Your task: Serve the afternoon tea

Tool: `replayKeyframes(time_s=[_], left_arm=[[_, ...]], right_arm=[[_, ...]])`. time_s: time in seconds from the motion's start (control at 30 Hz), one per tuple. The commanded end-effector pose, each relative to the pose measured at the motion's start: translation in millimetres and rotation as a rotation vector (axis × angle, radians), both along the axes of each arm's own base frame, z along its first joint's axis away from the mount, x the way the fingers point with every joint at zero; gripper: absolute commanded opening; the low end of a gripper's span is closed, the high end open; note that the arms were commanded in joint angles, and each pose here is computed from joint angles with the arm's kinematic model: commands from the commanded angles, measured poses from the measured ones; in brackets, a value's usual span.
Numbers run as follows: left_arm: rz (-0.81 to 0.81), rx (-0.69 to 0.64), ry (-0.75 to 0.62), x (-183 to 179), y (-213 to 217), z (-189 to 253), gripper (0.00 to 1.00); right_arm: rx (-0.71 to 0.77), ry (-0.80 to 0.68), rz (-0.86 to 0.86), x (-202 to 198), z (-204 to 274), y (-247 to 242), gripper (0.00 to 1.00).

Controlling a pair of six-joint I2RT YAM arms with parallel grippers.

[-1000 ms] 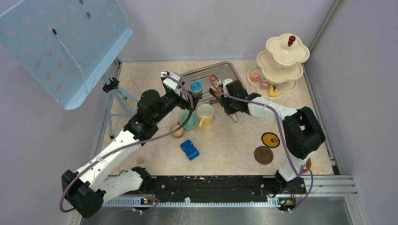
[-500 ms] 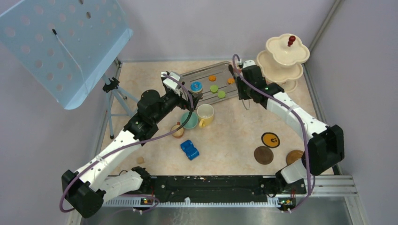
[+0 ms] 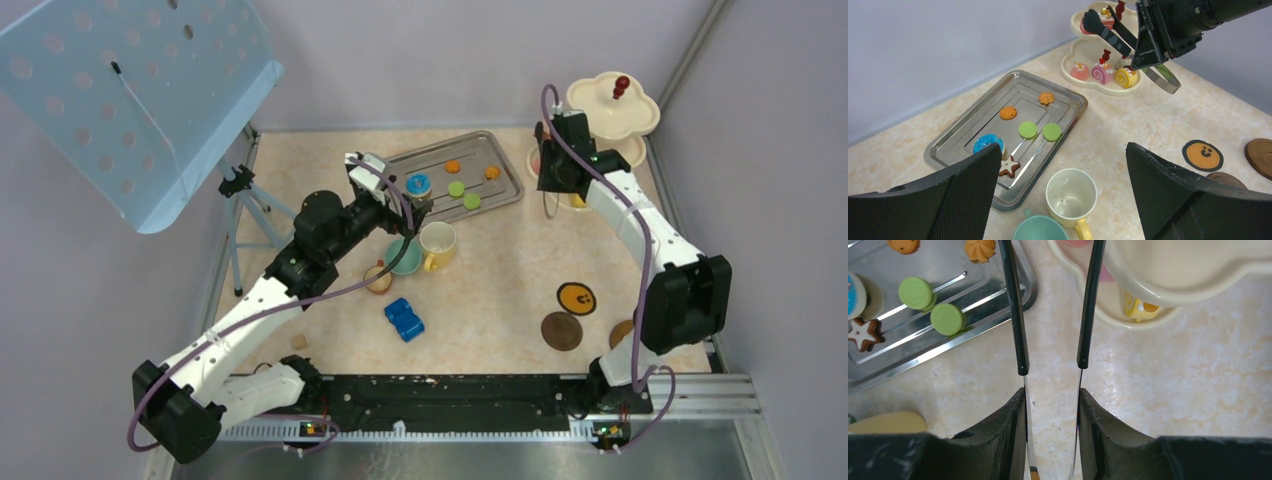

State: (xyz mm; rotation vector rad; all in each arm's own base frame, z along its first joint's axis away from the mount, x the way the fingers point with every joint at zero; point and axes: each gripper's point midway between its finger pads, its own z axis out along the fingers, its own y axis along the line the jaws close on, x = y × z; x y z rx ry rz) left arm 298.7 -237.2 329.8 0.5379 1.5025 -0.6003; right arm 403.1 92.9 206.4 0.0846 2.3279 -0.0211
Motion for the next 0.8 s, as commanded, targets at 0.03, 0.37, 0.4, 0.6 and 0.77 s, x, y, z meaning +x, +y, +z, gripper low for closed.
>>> replayKeyframes(time_s=[0.03, 0.37, 0.4, 0.6, 0.77], left_arm=[[-0.004, -0.028, -0.023, 2, -3, 6, 0.99], [-0.007, -0.020, -0.009, 5, -5, 1, 0.99], [-0.009, -0.018, -0.006, 5, -6, 0, 0.99], [-0.013, -0.017, -0.003, 5, -7, -1, 0.99], [-0.011, -0.018, -0.001, 6, -7, -2, 0.99]], right_arm=[[0.019, -0.038, -0.062, 22, 14, -12, 0.05], [-0.043, -0.052, -0.130, 36, 17, -36, 0.06], [-0.045, -0.053, -0.132, 37, 17, -37, 0.06], [-0.059, -0.047, -0.164, 48, 12, -45, 0.06], [-0.084, -0.037, -0.191, 57, 9, -52, 0.10]])
